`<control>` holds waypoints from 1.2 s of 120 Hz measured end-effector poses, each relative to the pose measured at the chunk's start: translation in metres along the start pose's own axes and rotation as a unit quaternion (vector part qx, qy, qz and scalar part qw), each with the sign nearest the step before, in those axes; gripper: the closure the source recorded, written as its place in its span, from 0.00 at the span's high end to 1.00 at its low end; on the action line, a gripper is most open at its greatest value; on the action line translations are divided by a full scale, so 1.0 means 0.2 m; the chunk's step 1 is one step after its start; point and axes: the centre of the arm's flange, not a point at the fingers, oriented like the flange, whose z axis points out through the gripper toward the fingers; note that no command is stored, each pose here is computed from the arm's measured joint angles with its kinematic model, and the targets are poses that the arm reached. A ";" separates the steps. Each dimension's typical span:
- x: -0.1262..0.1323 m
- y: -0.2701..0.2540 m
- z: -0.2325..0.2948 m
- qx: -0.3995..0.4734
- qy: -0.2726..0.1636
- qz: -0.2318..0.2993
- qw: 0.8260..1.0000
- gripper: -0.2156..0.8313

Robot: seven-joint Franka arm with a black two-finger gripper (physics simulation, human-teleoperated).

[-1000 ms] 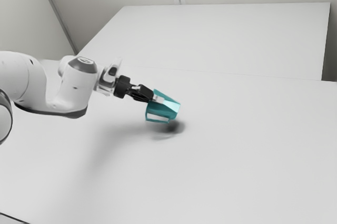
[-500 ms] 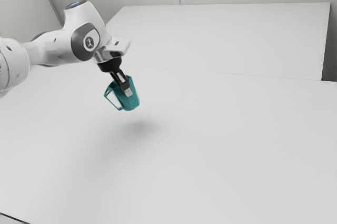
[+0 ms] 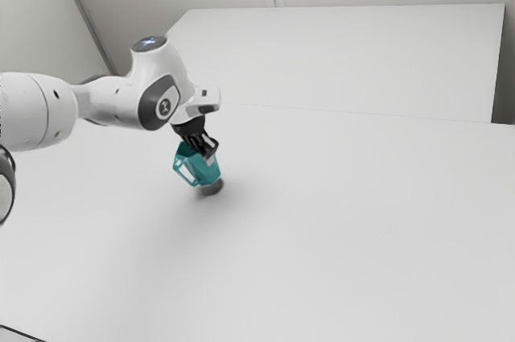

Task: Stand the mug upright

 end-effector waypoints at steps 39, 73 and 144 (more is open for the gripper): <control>0.02 0.03 0.16 0.000 -0.008 -0.054 0.999 0.05; 0.03 0.05 0.18 -0.005 -0.007 -0.082 0.997 0.41; 0.18 -0.10 -0.79 -0.002 0.033 -0.110 0.993 0.77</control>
